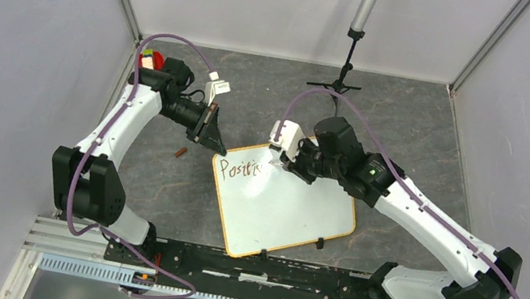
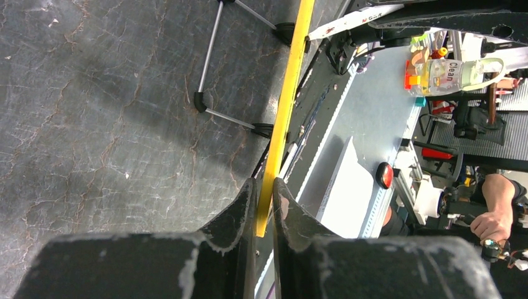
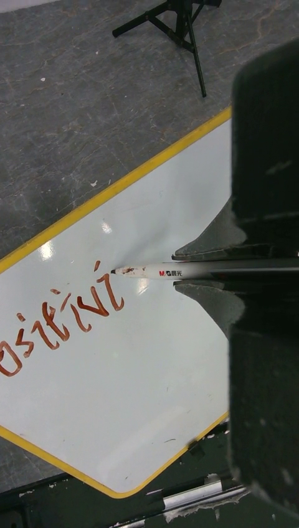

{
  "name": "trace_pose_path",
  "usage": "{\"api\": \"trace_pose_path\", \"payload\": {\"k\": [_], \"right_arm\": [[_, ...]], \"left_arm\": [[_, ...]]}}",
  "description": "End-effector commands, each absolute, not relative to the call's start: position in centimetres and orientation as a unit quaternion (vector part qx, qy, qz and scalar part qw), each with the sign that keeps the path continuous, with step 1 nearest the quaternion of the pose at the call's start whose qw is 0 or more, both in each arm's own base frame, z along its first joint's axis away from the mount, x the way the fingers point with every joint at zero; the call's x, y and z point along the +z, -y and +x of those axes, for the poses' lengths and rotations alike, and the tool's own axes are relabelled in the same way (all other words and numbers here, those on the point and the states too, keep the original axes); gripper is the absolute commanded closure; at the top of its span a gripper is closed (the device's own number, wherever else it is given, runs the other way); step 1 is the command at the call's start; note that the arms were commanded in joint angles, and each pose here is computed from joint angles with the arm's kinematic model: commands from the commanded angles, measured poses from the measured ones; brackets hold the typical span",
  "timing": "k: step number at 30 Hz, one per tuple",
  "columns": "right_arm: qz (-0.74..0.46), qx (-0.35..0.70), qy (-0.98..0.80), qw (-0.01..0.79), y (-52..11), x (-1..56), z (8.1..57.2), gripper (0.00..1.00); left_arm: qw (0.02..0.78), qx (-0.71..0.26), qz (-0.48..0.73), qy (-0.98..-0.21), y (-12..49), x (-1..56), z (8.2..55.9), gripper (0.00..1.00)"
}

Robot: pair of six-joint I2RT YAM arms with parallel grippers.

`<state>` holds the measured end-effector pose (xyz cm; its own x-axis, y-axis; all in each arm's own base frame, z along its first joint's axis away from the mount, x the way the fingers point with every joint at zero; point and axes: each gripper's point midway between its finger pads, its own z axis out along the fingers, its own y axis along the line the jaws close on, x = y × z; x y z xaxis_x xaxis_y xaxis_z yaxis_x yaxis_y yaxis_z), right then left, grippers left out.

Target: Write a sentence on the whiteboard

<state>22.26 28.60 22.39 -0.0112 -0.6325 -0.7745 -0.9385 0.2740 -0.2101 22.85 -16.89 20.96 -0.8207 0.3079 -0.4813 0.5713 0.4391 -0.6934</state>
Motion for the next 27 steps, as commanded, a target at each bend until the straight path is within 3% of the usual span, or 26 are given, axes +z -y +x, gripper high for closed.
{"api": "trace_pose_path", "payload": {"k": [1, 10, 27], "right_arm": [[-0.565, 0.150, -0.679, 0.444, -28.1, 24.2, 23.7, 1.00], [-0.567, 0.119, -0.684, 0.444, -26.6, 24.0, 23.8, 1.00], [-0.576, 0.169, -0.651, 0.466, -29.3, 27.1, 23.5, 1.00]], "left_arm": [[0.155, -0.459, 0.261, -0.835, 17.0, 21.7, 22.8, 0.98], [0.153, -0.461, 0.259, -0.835, 17.1, 21.7, 22.9, 0.98], [0.154, -0.460, 0.259, -0.835, 17.0, 21.7, 22.8, 0.97]]}}
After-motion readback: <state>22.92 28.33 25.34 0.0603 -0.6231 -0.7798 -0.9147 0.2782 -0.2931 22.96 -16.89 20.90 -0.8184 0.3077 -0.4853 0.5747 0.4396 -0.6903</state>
